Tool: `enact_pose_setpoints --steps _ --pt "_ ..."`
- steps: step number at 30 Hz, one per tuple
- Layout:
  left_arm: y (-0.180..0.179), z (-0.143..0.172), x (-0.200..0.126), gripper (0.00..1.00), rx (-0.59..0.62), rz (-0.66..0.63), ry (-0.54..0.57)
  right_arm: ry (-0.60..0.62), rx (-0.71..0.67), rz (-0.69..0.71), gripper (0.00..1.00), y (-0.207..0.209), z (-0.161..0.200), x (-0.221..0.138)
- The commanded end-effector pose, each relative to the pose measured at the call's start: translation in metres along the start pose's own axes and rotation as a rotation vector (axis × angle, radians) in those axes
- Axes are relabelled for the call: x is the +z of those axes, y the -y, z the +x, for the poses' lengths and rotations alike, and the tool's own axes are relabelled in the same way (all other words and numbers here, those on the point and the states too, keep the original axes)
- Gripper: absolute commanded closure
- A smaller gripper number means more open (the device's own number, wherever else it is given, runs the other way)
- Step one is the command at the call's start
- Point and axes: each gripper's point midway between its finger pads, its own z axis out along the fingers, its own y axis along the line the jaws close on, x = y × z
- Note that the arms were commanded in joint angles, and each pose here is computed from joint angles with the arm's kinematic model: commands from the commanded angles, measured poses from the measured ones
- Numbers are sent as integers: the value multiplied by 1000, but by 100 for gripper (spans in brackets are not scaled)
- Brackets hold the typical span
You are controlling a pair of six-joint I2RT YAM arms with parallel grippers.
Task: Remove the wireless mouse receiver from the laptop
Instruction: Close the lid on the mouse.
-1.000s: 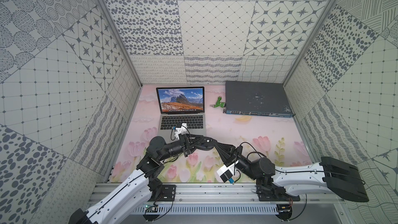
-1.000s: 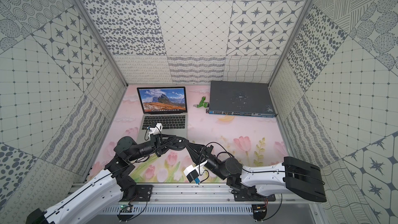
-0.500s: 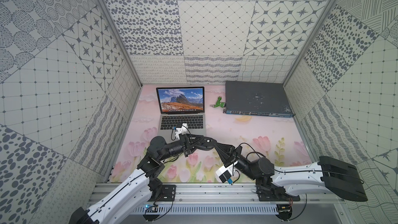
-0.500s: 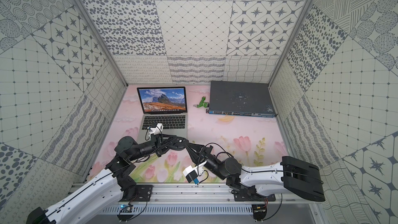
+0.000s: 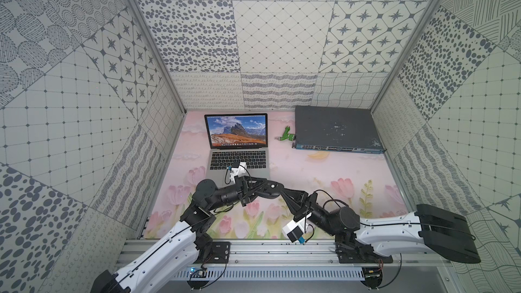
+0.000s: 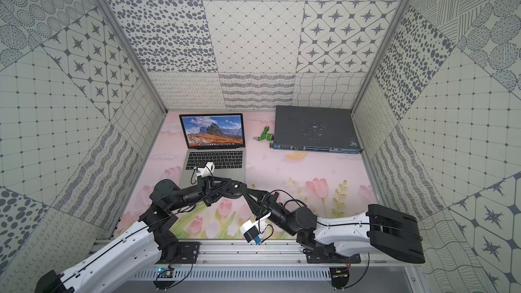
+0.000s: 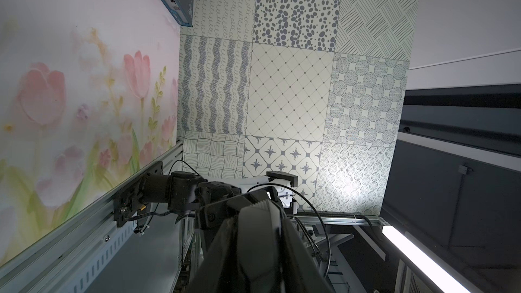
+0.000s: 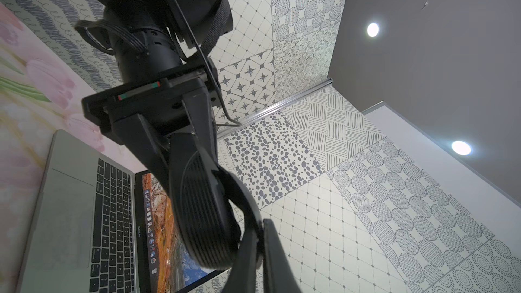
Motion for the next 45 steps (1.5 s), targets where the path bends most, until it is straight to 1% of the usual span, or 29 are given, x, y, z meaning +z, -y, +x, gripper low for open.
enact_pose_setpoints --steps 1,9,12,20,28,39,45 --pt "33 6 -4 86 97 116 -32 1 -4 -14 100 -6 1 -4" --pt "34 6 -4 86 97 117 -32 -5 12 -17 100 -6 2 -5" --pt "33 6 -4 86 98 116 -30 -10 16 -15 95 -5 3 -6" --pt "33 6 -4 86 102 117 -30 -11 26 -26 88 -6 4 -7" --pt "34 6 -4 86 103 119 -31 -13 38 -39 83 -7 5 -8" --pt "31 6 -5 86 103 116 -31 5 44 -36 83 -1 3 -1" --pt "27 6 -6 86 100 112 -30 20 65 -5 83 12 -1 -1"
